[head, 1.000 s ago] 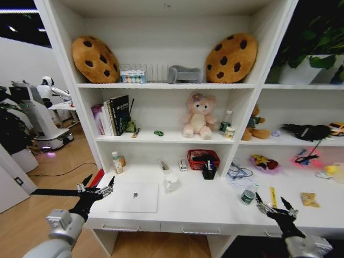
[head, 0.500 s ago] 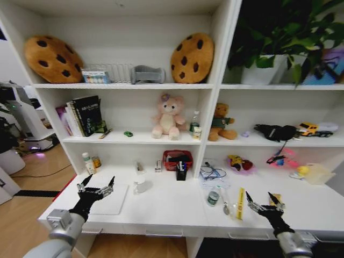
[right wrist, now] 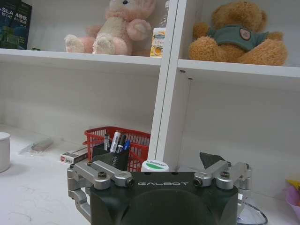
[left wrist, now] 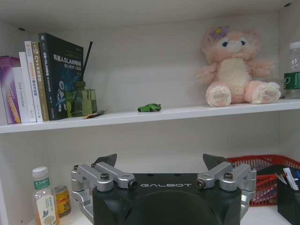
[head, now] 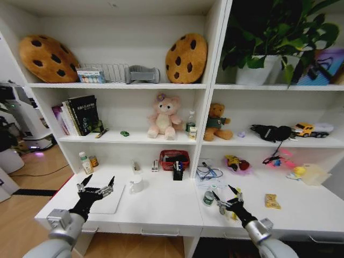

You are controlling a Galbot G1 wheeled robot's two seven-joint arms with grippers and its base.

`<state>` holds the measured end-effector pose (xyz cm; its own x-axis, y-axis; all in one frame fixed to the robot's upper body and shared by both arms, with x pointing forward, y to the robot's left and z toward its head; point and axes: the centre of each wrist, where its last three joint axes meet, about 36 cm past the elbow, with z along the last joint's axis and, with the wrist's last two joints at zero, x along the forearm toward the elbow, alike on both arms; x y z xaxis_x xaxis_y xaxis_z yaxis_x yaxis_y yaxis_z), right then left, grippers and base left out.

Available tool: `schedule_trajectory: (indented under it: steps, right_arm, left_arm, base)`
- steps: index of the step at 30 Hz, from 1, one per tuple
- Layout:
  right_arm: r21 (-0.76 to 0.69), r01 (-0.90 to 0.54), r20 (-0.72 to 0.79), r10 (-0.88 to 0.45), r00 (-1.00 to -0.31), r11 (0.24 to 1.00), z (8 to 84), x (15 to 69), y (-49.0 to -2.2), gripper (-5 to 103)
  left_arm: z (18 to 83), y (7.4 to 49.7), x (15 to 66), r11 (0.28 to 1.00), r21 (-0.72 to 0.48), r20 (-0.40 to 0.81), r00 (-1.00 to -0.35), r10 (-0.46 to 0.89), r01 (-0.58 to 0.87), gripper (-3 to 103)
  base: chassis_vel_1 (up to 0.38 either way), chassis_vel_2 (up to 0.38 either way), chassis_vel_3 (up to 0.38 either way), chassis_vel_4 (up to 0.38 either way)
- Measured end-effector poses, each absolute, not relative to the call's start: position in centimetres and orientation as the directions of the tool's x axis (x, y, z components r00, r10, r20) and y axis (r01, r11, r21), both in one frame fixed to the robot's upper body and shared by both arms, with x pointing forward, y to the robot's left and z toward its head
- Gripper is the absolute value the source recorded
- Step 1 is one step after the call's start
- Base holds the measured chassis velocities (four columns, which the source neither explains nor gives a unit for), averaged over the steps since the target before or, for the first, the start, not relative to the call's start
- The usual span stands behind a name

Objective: Organize the objects on the table.

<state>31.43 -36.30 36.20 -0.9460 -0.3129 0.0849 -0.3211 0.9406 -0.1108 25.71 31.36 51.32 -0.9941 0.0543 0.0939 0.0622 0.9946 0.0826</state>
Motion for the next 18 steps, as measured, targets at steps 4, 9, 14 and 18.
schedule_trajectory:
  steps: [4, 9, 14, 18]
  right_arm:
    - [-0.105, -0.321, 0.093, -0.312, -0.945, 0.941, 35.9, 33.1, -36.2, 100]
    - [-0.066, -0.332, 0.133, -0.322, -0.937, 0.941, 34.9, 33.7, -35.9, 100]
    - [-0.059, -0.353, 0.167, -0.34, -0.926, 0.934, 33.3, 33.5, -35.4, 92]
    - [-0.053, -0.358, 0.166, -0.346, -0.924, 0.932, 33.1, 33.5, -35.2, 82]
  left_arm:
    - [51.3, 31.4, 25.7, 0.995, 0.083, 0.094, -0.994, 0.055, 0.062, 100]
    - [51.3, 31.4, 25.7, 0.995, 0.082, 0.094, -0.994, 0.055, 0.062, 100]
    - [51.3, 31.4, 25.7, 0.995, 0.082, 0.094, -0.994, 0.055, 0.062, 100]
    - [51.3, 31.4, 25.7, 0.995, 0.082, 0.094, -0.994, 0.055, 0.062, 100]
  base:
    - [0.0, 0.0, 0.0, 0.0]
    - [0.0, 0.0, 0.0, 0.0]
    - [0.0, 0.0, 0.0, 0.0]
    - [0.0, 0.0, 0.0, 0.0]
